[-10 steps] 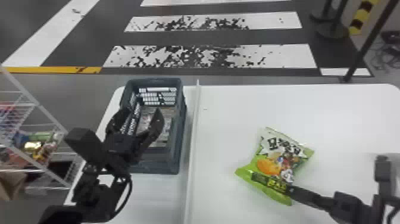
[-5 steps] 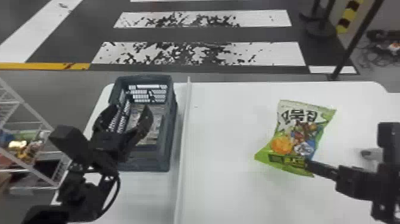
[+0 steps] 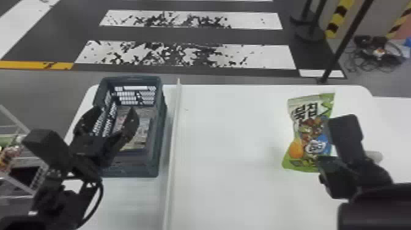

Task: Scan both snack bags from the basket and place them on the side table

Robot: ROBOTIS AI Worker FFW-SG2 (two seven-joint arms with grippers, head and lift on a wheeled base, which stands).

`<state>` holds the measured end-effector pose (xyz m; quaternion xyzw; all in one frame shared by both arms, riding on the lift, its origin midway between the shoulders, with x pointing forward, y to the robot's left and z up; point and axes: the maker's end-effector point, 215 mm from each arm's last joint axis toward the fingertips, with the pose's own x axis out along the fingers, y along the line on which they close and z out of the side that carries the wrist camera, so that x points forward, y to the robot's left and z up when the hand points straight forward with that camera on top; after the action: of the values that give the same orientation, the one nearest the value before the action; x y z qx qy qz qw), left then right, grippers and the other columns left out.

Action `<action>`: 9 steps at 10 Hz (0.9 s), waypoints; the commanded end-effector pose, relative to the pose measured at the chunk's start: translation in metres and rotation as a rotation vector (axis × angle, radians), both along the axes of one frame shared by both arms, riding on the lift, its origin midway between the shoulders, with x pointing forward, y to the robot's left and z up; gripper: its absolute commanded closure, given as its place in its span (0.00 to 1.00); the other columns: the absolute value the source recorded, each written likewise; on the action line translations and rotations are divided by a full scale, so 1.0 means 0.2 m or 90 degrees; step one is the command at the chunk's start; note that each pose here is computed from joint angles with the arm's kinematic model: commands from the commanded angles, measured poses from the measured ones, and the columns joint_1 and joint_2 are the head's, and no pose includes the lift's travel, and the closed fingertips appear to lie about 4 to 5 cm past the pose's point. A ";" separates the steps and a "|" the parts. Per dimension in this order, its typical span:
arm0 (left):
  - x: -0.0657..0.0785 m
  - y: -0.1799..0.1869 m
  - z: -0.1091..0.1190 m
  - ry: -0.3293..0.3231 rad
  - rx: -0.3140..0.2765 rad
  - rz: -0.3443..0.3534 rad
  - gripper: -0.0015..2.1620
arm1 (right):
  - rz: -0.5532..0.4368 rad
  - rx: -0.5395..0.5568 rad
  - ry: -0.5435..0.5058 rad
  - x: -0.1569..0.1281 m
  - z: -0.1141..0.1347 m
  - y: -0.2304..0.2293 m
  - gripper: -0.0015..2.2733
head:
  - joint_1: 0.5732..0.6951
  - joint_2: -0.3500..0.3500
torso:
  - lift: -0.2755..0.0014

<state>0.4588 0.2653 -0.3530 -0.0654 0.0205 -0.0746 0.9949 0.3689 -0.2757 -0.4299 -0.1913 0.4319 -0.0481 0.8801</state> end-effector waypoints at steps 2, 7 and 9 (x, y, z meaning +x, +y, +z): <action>0.00 0.01 -0.01 0.002 -0.001 0.000 0.07 | 0.047 -0.291 0.004 -0.01 0.07 -0.07 0.99 | 1.00 0.47 | 0.72; 0.01 0.02 -0.03 0.007 -0.005 0.002 0.07 | 0.227 -0.479 0.058 -0.10 -0.17 0.28 0.85 | 1.00 0.53 | 0.72; 0.01 0.03 -0.04 0.009 -0.006 0.003 0.07 | 0.259 -0.455 0.067 -0.17 -0.23 0.39 0.07 | 1.00 0.60 | 0.72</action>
<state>0.4602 0.2709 -0.3594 -0.0703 0.0262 -0.0725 0.9945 0.3396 -0.2041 -0.4727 -0.5717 0.3839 -0.0189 0.7249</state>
